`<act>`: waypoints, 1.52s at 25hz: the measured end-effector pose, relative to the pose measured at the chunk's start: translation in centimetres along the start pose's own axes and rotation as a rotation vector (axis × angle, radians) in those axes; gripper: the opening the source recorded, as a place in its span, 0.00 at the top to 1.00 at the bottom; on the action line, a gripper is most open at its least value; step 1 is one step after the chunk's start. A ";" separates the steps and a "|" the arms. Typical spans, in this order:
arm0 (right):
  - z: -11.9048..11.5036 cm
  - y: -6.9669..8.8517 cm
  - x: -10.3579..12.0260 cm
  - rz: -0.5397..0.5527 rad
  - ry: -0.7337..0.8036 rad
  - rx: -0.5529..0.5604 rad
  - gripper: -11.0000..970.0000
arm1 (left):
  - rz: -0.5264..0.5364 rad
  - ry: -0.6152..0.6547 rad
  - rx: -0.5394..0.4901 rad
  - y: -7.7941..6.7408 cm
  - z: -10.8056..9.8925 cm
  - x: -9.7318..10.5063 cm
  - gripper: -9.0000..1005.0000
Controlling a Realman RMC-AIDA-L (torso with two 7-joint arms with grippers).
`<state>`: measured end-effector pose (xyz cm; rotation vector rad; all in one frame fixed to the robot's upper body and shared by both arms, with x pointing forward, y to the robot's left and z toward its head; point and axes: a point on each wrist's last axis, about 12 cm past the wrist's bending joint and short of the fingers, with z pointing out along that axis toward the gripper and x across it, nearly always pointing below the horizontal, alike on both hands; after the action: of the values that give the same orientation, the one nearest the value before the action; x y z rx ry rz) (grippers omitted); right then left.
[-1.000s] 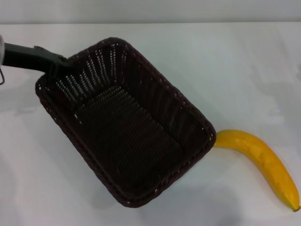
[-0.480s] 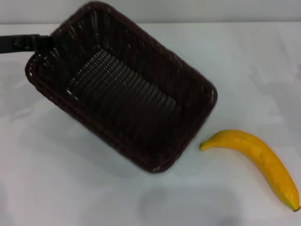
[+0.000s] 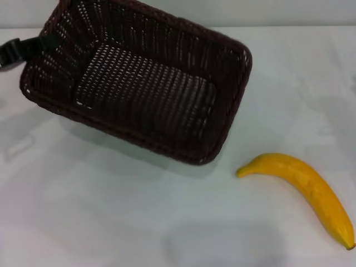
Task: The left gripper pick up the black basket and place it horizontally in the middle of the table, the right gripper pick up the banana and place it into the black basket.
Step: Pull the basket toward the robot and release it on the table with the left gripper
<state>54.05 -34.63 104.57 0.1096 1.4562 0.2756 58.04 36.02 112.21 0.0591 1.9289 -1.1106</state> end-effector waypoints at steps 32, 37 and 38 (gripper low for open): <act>0.2 -0.8 0.1 -0.017 0.041 0.037 0.11 | -0.398 -0.132 -0.059 0.5 2.1 10.9 0.75; 0.0 -0.9 0.2 -0.017 0.046 0.040 0.11 | -0.380 -0.144 -0.031 0.2 1.9 10.7 0.74; -0.1 -0.9 0.3 -0.017 0.047 0.041 0.11 | -0.378 -0.150 -0.027 0.2 1.9 10.6 0.71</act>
<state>54.09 -35.47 104.08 0.1246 1.5087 0.2362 52.93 30.98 104.18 -0.4084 1.8628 -1.2928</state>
